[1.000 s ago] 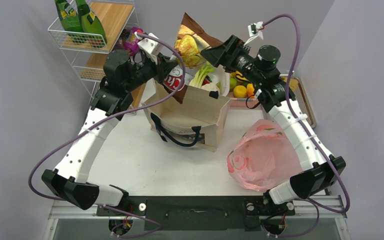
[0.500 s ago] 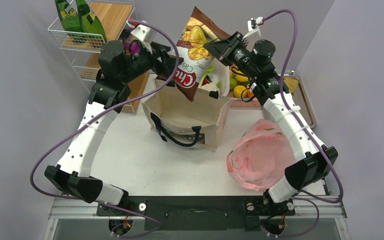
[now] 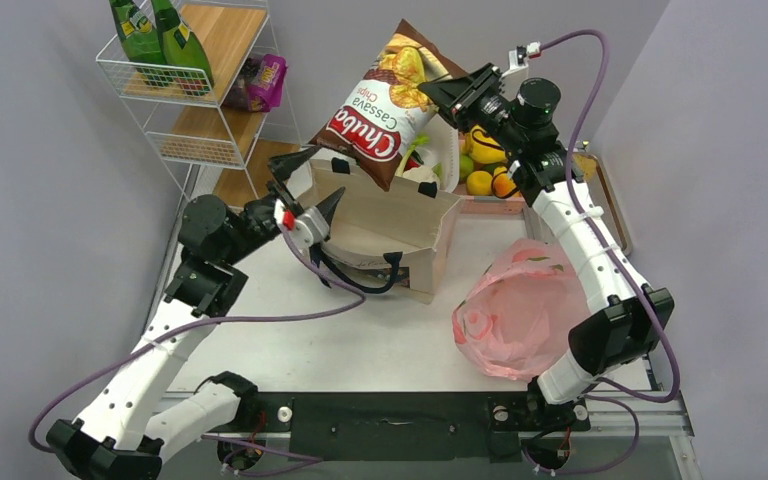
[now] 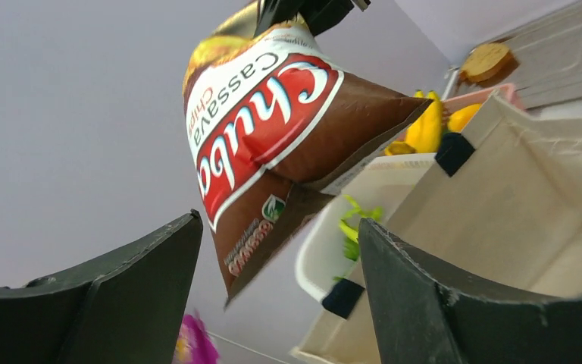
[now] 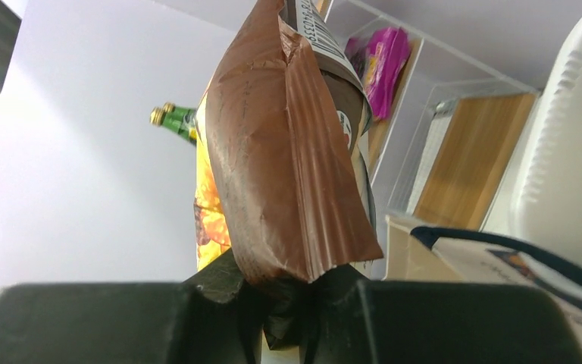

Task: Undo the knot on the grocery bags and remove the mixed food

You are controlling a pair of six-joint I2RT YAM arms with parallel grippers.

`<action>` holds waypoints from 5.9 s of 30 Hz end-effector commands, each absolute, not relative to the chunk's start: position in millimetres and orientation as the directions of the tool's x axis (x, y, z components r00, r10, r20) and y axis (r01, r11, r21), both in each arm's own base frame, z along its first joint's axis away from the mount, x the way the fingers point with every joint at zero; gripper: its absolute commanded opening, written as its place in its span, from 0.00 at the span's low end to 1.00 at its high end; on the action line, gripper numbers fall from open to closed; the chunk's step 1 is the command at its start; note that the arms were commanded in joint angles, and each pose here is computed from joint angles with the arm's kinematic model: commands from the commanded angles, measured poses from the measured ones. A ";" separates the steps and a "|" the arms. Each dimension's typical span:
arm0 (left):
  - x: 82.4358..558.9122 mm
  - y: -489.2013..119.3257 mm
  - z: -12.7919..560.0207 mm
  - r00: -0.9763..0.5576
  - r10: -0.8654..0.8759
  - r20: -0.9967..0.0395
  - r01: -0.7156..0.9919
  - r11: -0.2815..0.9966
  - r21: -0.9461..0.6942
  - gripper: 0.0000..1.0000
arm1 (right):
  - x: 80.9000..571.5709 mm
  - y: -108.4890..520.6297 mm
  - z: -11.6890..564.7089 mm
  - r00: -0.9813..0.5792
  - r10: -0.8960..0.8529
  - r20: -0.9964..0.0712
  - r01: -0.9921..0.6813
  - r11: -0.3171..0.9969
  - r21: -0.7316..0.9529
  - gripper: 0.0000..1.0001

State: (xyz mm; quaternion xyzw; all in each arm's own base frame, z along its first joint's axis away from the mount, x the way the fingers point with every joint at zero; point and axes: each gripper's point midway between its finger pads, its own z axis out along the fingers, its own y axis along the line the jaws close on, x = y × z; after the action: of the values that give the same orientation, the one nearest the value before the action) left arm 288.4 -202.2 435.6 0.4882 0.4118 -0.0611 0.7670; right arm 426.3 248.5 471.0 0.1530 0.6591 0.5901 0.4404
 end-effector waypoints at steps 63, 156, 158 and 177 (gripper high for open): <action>251.7 -275.1 434.9 0.906 0.411 0.099 -0.173 0.145 0.974 0.00 | 399.1 251.3 398.4 -0.825 0.516 -0.233 -0.156 0.188 0.970 0.75; 526.2 -42.0 398.2 0.020 0.954 -0.300 -0.181 0.299 0.937 0.00 | 439.3 179.7 396.2 -0.686 0.664 -0.297 -0.141 0.278 0.950 0.91; 530.2 -35.4 394.6 0.023 0.945 -0.326 -0.162 0.325 0.932 0.00 | 438.6 180.5 396.6 -0.688 0.662 -0.299 -0.145 0.278 0.949 0.91; 519.7 -16.5 329.7 0.031 0.943 -0.330 0.057 0.328 0.943 0.00 | 440.7 179.2 392.2 -0.688 0.663 -0.296 -0.133 0.285 0.949 0.91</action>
State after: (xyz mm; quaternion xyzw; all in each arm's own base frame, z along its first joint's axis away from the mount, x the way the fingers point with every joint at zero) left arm 530.7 -27.2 338.4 0.4326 0.5593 0.4031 0.5811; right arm 446.8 181.9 366.0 0.2079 0.7372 0.5594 0.3168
